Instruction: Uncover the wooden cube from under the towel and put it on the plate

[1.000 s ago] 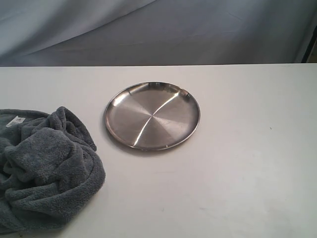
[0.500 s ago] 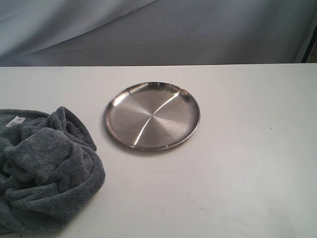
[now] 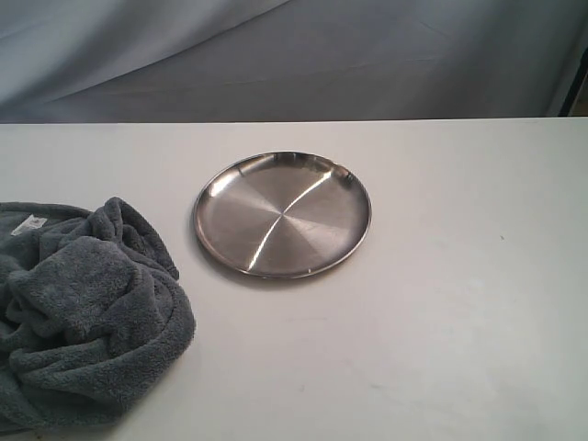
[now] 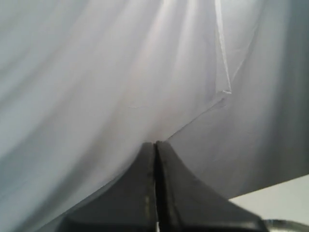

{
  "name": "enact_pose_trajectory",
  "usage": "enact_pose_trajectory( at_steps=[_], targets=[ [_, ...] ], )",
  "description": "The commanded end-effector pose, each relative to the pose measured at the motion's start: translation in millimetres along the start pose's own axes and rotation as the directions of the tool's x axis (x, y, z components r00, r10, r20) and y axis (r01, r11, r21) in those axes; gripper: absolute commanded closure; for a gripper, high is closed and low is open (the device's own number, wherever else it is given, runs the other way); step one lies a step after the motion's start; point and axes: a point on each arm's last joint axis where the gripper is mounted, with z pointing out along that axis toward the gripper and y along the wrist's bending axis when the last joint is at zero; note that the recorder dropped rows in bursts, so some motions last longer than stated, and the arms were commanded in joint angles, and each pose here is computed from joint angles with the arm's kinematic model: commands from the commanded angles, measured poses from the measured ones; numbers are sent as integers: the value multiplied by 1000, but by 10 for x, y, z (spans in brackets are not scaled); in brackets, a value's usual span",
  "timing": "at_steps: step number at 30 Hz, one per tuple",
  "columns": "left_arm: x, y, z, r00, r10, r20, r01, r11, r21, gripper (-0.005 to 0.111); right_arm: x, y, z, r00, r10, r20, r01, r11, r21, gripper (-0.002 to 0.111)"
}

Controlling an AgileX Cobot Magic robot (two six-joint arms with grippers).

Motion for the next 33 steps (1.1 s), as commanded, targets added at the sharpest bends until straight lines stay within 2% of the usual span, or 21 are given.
enact_pose_trajectory(
  at_steps=[1,5,10,13,15,16,18,21,22,23,27,33],
  targets=[
    [3,-39,16,993,116,-28,-114,992,49,107,6,3,0,1000,2,6,-2,1000,-1,108],
    [-55,95,47,988,26,-150,-37,997,-70,107,6,3,0,1000,2,6,-2,1000,-1,108],
    [-120,208,45,961,62,-271,-106,983,-151,107,6,3,0,1000,2,6,-2,1000,-1,108],
    [-193,352,-7,908,19,-418,-144,952,-269,107,6,3,0,1000,2,6,-2,1000,-1,108],
    [-256,391,-23,892,35,-451,-182,941,-286,107,6,3,0,1000,2,6,-2,1000,-1,108],
    [-262,391,-31,880,43,-473,-199,938,-284,107,6,3,0,1000,2,6,-2,1000,-1,108],
    [-280,326,-41,808,100,-581,-275,936,-221,107,6,3,0,1000,2,6,-2,1000,-1,108],
    [-284,209,-4,722,116,-682,-287,947,-142,107,6,3,0,1000,2,6,-2,1000,-1,108],
    [-245,165,18,665,123,-737,-297,949,-109,107,6,3,0,1000,2,6,-2,1000,-1,108],
    [-221,145,36,643,122,-756,-296,950,-98,107,6,3,0,1000,2,6,-2,1000,-1,108],
    [-46,-3,172,567,94,-818,-188,982,-17,107,6,3,0,1000,2,6,-2,1000,-1,108],
    [185,-93,370,452,92,-888,-139,990,32,107,6,3,0,1000,2,6,-2,1000,-1,108]
  ],
)
